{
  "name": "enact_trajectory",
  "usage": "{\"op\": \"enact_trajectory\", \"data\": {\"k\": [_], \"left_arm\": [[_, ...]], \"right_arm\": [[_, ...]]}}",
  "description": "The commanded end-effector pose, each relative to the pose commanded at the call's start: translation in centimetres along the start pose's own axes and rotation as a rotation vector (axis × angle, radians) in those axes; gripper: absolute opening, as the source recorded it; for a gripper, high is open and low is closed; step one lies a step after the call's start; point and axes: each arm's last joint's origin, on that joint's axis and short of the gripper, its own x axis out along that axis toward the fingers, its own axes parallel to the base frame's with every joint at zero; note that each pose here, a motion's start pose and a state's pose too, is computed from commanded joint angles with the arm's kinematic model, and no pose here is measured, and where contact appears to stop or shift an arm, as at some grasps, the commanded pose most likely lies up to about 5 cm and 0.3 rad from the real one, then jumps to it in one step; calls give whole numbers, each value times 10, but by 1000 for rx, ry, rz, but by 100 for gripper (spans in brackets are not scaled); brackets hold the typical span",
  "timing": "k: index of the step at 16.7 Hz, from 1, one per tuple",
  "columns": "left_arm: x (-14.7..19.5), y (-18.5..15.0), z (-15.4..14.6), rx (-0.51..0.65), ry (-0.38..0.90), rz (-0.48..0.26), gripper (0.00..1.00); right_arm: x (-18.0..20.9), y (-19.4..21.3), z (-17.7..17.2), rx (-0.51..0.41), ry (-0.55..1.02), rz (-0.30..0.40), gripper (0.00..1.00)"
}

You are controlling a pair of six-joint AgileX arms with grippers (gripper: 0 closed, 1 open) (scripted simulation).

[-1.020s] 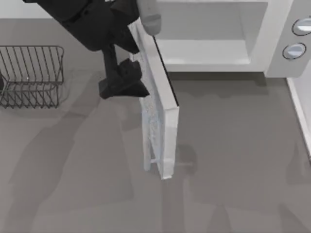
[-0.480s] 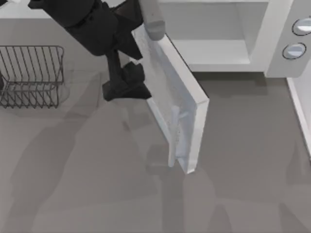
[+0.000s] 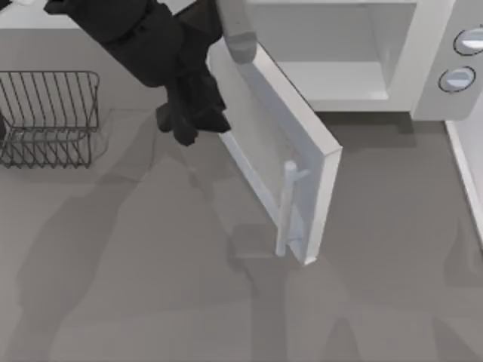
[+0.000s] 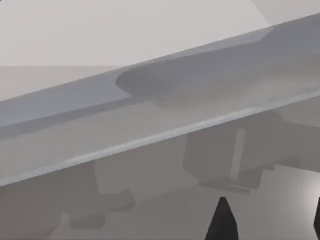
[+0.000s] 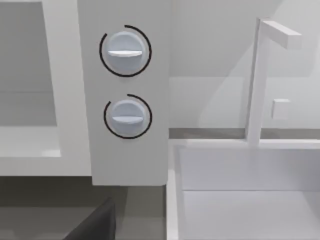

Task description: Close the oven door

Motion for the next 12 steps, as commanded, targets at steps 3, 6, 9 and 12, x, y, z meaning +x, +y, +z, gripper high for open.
{"op": "enact_trajectory", "data": {"k": [3, 6, 9, 12], "left_arm": [[0, 0, 0, 0, 0, 0, 0], [0, 0, 0, 0, 0, 0, 0], [0, 0, 0, 0, 0, 0, 0], [0, 0, 0, -2, 0, 1, 0]], "right_arm": [[0, 0, 0, 0, 0, 0, 100], [0, 0, 0, 0, 0, 0, 100], [0, 0, 0, 0, 0, 0, 100], [0, 0, 0, 0, 0, 0, 100]]}}
